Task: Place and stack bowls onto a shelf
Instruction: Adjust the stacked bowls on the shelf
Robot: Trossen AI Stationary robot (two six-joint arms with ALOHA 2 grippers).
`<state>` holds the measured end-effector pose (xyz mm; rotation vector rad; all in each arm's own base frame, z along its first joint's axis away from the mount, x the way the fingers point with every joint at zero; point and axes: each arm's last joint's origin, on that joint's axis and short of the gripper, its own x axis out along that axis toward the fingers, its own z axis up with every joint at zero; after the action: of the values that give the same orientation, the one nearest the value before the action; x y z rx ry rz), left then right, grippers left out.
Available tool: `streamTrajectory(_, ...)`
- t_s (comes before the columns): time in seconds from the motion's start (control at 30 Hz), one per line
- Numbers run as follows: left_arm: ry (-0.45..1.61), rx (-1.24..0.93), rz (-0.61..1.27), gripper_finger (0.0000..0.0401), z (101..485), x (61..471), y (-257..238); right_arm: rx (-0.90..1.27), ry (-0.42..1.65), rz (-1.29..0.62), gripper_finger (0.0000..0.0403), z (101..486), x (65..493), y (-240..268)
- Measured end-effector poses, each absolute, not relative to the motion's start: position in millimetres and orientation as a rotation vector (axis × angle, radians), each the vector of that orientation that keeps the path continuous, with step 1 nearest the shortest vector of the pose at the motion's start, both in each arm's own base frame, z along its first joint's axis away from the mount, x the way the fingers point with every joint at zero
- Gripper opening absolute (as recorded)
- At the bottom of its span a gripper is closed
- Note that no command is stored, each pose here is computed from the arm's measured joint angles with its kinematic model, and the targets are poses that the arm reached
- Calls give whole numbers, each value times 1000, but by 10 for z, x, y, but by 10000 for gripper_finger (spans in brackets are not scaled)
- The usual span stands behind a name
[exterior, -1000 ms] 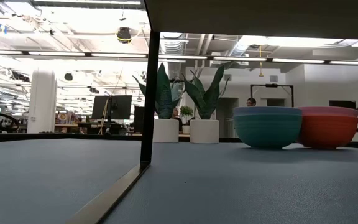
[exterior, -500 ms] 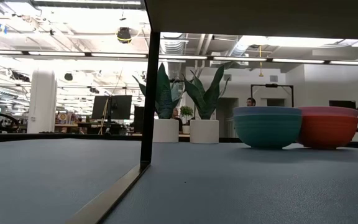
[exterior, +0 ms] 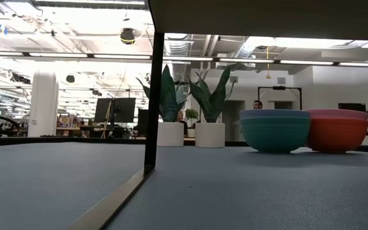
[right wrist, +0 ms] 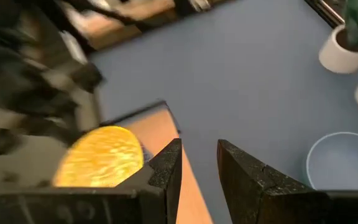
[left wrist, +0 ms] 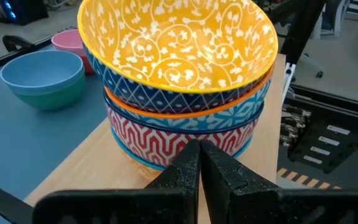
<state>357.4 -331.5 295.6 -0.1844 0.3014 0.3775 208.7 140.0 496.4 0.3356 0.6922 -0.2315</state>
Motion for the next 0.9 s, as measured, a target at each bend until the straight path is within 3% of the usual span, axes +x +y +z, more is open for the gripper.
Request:
streamTrajectory(0.17,302,-177,377,0,2955,3575,-3316,469,523,-191,122,5271,1155,706)
streamTrajectory(0.3,302,-181,372,0,2955,3556,-3336,648,481,-284,110,4841,611,276)
streamTrajectory(0.5,284,-177,394,0,2959,3548,-3336,852,319,-66,99,4164,753,502)
streamTrajectory(0.67,280,-189,398,0,2958,3557,-3328,907,377,-53,97,3583,923,767)
streamTrajectory(0.9,279,-201,398,0,2959,3564,-3324,908,350,12,96,3466,1009,1002)
